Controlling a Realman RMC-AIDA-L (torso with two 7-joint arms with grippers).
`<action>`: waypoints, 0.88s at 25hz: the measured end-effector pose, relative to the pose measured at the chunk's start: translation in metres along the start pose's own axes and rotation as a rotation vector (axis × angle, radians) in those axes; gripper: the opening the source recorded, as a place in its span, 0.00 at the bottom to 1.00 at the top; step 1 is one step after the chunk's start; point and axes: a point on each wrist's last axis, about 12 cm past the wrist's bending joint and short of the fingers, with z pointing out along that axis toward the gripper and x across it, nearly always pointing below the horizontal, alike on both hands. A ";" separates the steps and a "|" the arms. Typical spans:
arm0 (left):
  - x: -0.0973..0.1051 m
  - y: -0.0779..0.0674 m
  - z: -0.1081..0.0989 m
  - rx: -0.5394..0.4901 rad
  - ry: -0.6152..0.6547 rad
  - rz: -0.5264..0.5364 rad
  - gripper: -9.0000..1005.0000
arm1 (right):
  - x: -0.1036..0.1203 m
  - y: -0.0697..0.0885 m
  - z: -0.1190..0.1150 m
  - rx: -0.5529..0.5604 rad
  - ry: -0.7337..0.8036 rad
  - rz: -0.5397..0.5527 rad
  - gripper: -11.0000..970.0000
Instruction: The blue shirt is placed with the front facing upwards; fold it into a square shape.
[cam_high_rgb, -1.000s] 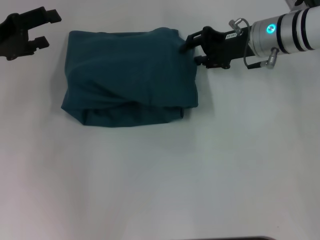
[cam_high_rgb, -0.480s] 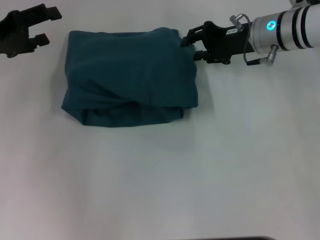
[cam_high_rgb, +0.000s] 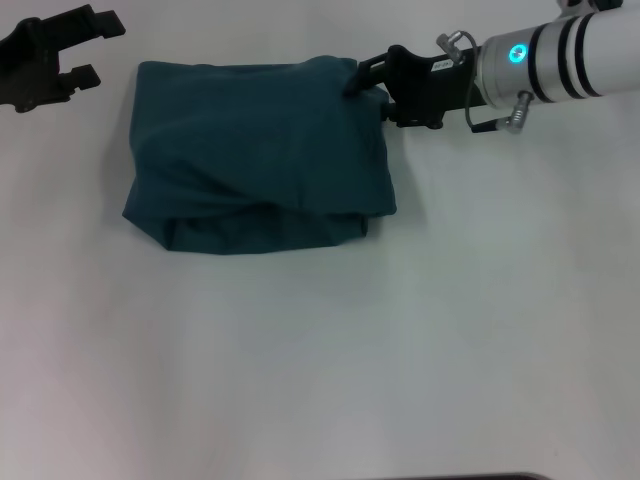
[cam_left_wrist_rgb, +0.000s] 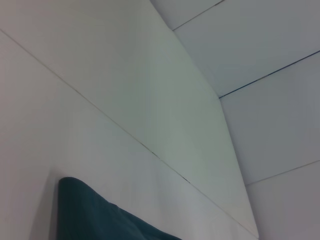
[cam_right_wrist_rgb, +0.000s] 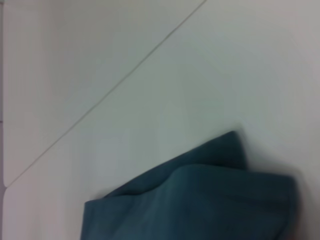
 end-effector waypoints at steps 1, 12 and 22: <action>0.000 0.000 0.000 0.000 0.000 0.000 0.93 | 0.001 0.002 0.002 -0.002 0.001 -0.003 0.53; 0.001 0.000 -0.001 0.004 0.003 -0.002 0.93 | 0.000 0.009 0.004 -0.014 -0.006 -0.019 0.49; 0.001 0.000 -0.001 0.007 0.004 -0.003 0.93 | -0.003 0.012 0.002 -0.036 -0.010 -0.053 0.37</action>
